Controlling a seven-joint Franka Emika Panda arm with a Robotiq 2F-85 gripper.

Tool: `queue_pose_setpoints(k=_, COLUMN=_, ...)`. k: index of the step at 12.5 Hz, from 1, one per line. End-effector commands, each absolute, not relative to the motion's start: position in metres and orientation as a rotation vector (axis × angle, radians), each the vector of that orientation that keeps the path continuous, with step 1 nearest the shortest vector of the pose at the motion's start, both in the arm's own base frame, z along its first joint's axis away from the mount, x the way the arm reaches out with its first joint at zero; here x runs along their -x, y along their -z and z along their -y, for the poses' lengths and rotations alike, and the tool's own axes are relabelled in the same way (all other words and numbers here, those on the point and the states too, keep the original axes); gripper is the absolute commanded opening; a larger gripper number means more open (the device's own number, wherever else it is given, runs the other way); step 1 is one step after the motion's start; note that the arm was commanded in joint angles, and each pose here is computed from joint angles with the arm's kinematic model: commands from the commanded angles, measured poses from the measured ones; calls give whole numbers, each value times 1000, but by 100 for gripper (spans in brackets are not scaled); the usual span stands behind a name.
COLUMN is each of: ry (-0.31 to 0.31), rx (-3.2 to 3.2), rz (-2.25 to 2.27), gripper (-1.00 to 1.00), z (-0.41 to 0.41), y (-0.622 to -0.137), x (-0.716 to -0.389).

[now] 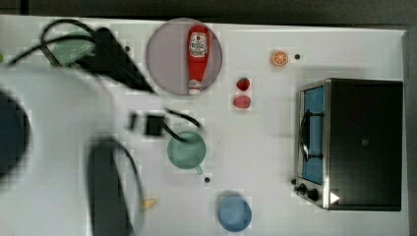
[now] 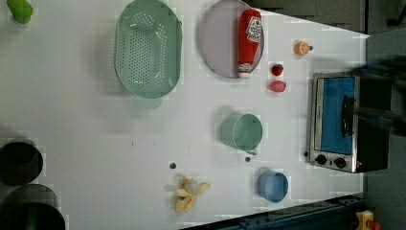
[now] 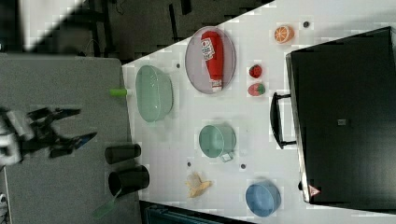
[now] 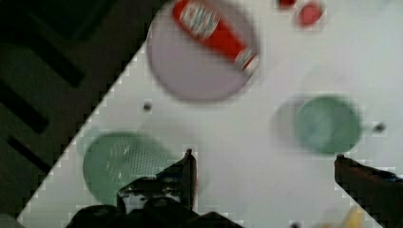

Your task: Drag strainer backwards.

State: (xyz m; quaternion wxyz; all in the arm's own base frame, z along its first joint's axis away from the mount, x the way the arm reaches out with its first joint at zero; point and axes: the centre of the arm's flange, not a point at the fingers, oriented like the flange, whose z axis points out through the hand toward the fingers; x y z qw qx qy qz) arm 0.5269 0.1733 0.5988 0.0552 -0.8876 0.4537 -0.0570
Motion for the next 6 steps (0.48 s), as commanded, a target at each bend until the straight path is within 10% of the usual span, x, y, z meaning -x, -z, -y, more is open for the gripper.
queue_pose_setpoints(k=1, ry=-58, rx=2570, rz=-1682, gripper=100, z=-242, y=-497, x=-541)
queue_pose_setpoints(k=6, ry=-216, rx=2372, rz=-1926, gripper=100, z=-307, y=-416, x=-567)
